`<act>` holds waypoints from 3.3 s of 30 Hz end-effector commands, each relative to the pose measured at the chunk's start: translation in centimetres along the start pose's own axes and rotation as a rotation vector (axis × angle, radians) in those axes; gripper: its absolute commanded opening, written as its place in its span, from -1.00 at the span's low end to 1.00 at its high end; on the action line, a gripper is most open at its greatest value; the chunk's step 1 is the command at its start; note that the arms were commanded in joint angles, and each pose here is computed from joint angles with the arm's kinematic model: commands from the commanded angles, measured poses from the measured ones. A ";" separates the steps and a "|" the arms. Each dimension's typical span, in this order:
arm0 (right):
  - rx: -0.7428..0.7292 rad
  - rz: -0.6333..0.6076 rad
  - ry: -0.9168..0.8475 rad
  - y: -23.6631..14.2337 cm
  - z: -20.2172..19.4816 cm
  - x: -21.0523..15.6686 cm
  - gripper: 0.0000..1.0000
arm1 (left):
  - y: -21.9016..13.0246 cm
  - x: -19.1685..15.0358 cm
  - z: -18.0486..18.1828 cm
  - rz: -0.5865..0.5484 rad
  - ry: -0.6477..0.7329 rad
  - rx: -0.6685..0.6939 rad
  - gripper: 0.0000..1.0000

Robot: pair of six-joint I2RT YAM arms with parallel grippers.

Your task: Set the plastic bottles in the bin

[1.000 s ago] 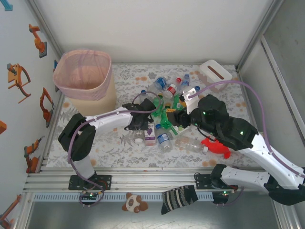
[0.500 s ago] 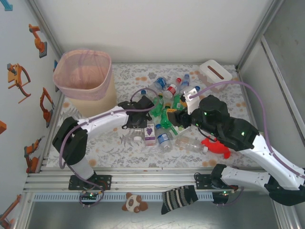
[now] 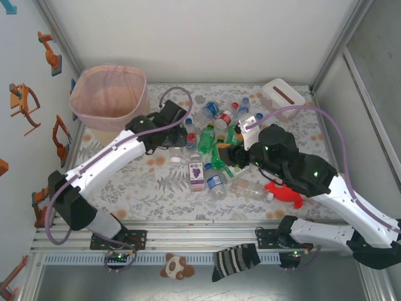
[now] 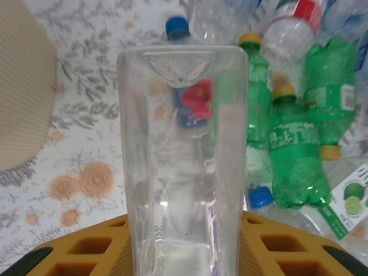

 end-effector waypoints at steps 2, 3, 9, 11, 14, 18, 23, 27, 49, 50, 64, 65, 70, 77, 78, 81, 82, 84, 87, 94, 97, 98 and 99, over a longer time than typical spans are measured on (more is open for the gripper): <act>0.025 -0.027 -0.011 -0.2 0.4 0.8 0.35 | -4.4 2.0 1.3 -0.063 0.053 -0.034 -0.20; 0.027 -0.029 -0.013 -0.2 0.4 0.9 0.36 | -5.2 2.5 1.6 -0.078 0.057 -0.038 -0.20; 0.037 -0.045 -0.020 -0.1 0.5 1.3 0.35 | -8.7 5.1 3.6 -0.155 0.076 -0.008 -0.20; 0.040 -0.048 -0.023 0.0 0.6 1.4 0.35 | -9.5 6.2 4.6 -0.176 0.067 0.010 -0.20; 0.039 -0.049 -0.025 0.1 0.6 1.6 0.35 | -10.7 7.7 6.0 -0.211 0.046 0.018 -0.20; 0.040 -0.051 -0.024 0.2 0.6 1.7 0.35 | -11.9 9.6 8.2 -0.257 0.036 0.050 -0.20; 0.039 -0.054 -0.023 0.2 0.6 1.8 0.35 | -13.1 12.4 10.6 -0.316 0.008 0.068 -0.21; 0.043 -0.051 -0.024 0.3 0.7 1.9 0.34 | -13.0 14.5 11.9 -0.321 0.025 0.058 -0.21; 0.020 -0.063 -0.002 -0.4 0.3 1.2 0.33 | -0.7 13.4 17.5 0.053 0.090 -0.091 -0.25; 0.020 -0.062 -0.002 -0.4 0.3 1.2 0.33 | 0.0 13.1 17.7 0.073 0.084 -0.088 -0.26; 0.018 -0.056 0.003 -0.3 0.3 1.0 0.33 | 6.5 12.9 17.8 0.092 -0.100 -0.173 -0.26; 0.016 -0.056 0.003 -0.4 0.3 1.0 0.32 | 6.7 13.2 17.8 0.082 -0.111 -0.175 -0.26; 0.007 -0.059 0.007 -0.8 0.1 0.8 0.33 | 7.9 15.2 18.1 0.026 -0.160 -0.169 -0.27; -0.006 -0.061 0.016 -1.2 -0.1 0.6 0.32 | 9.0 17.6 18.2 -0.016 -0.206 -0.173 -0.27; -0.007 -0.063 0.018 -1.3 -0.1 0.6 0.33 | 9.0 17.6 18.1 -0.008 -0.207 -0.181 -0.27; -0.010 -0.062 0.022 -1.2 -0.1 0.4 0.32 | 9.1 17.3 18.0 0.026 -0.201 -0.191 -0.25; -0.008 -0.061 0.023 -1.2 -0.1 0.4 0.32 | 9.2 16.9 18.0 0.043 -0.199 -0.187 -0.25; -0.009 -0.059 0.023 -1.1 -0.1 0.4 0.32 | 9.6 16.2 18.1 0.073 -0.200 -0.183 -0.23; -0.007 -0.057 0.020 -1.0 -0.1 0.4 0.32 | 10.3 15.0 18.2 0.116 -0.206 -0.184 -0.22; 0.003 -0.053 0.014 -0.7 0.1 0.5 0.33 | 13.0 12.2 18.1 0.208 -0.219 -0.192 -0.16; 0.008 -0.054 0.015 -0.7 0.2 0.6 0.32 | 14.3 11.1 18.3 0.237 -0.221 -0.178 -0.13; 0.010 -0.054 0.016 -0.7 0.1 0.6 0.32 | 14.7 10.7 18.4 0.244 -0.223 -0.171 -0.13; 0.011 -0.053 0.015 -0.7 0.2 0.6 0.32 | 15.2 10.5 18.5 0.245 -0.224 -0.160 -0.11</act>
Point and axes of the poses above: each hand's point on the last joint's axis, 136 mm out from that joint toward the fingers, its own y axis out along the fingers, its own z axis along the line the jaws close on, x = y × z, the point moved 8 cm from there along -y, back along the fingers, and after that the axes turned 4 degrees about -y, right-handed, at the moved point
